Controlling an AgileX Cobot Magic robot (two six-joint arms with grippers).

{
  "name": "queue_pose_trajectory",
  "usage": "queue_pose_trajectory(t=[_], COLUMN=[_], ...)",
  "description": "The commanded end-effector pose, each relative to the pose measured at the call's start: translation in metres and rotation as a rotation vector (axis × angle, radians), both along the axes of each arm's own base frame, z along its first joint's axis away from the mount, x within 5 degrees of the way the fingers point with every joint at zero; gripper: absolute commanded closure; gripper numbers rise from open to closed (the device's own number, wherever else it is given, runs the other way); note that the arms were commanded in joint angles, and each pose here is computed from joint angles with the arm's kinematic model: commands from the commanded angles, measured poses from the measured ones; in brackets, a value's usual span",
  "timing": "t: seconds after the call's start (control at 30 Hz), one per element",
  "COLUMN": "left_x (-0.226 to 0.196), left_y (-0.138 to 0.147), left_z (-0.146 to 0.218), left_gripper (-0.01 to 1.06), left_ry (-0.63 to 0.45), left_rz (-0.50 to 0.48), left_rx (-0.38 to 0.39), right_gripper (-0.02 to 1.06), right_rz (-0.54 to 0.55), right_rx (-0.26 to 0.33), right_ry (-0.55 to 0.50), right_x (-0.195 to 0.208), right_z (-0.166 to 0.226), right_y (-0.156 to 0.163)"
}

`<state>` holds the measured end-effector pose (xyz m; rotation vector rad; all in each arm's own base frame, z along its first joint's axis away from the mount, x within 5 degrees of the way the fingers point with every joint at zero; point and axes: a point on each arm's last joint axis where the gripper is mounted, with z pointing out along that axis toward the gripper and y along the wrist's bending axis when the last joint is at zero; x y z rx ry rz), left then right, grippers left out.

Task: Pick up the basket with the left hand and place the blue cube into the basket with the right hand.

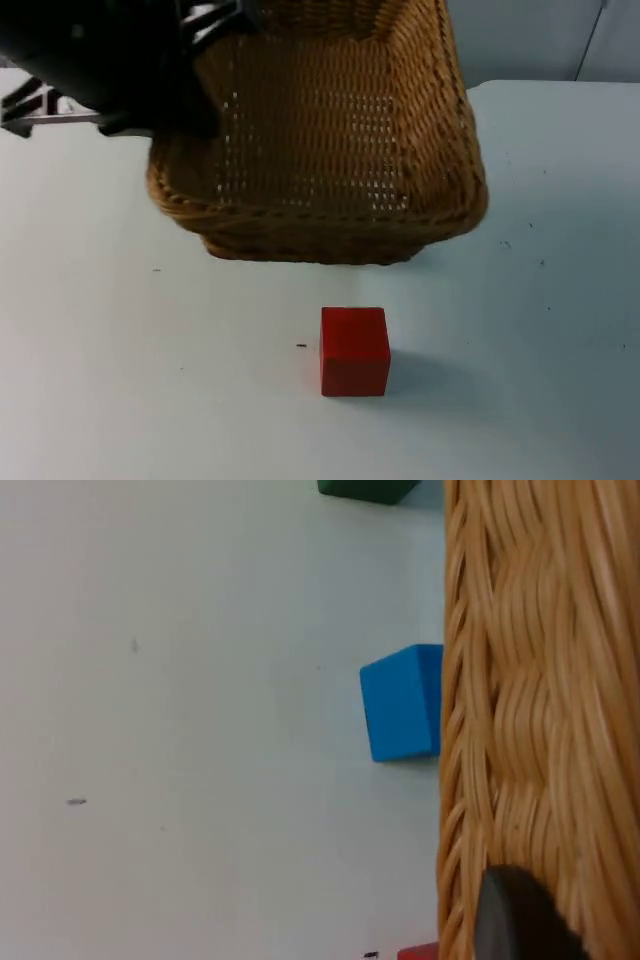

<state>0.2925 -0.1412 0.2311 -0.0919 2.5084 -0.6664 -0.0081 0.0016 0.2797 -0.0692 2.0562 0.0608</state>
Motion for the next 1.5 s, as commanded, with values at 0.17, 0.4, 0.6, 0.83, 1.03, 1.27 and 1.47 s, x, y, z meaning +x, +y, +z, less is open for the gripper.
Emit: queue_pose_trajectory(t=[0.17, 0.4, 0.6, 0.83, 1.03, 1.27, 1.47], left_x=[-0.027, -0.048, -0.065, -0.079, -0.085, -0.085, -0.085], left_y=[0.035, 0.071, 0.097, 0.12, 0.133, 0.132, 0.132], left_z=[0.011, 0.006, -0.004, -0.019, -0.025, -0.026, -0.026], left_gripper=[1.05, 1.05, 1.05, 1.05, 1.05, 1.05, 1.05], left_ry=[-0.042, -0.004, 0.001, 0.061, 0.05, 0.044, 0.043], left_rz=[0.032, 0.035, 0.044, 0.057, 0.079, 0.061, 0.059], left_rx=[-0.005, 0.015, 0.025, 0.017, -0.038, -0.037, -0.036], right_gripper=[0.0, 0.0, 0.0, 0.0, 0.0, 0.0, 0.0], right_rz=[-0.003, -0.003, -0.003, -0.003, -0.003, -0.003, 0.0], right_rx=[-0.002, -0.002, -0.002, -0.002, -0.002, -0.002, -0.004], right_ry=[-0.003, -0.003, -0.003, -0.003, -0.003, -0.003, -0.003], right_x=[0.001, 0.001, 0.001, 0.001, 0.001, 0.001, 0.001], right_z=[-0.002, -0.002, -0.002, -0.002, -0.002, -0.002, -0.002], right_y=[0.0, 0.0, 0.0, 0.0, 0.0, 0.0, 0.0])
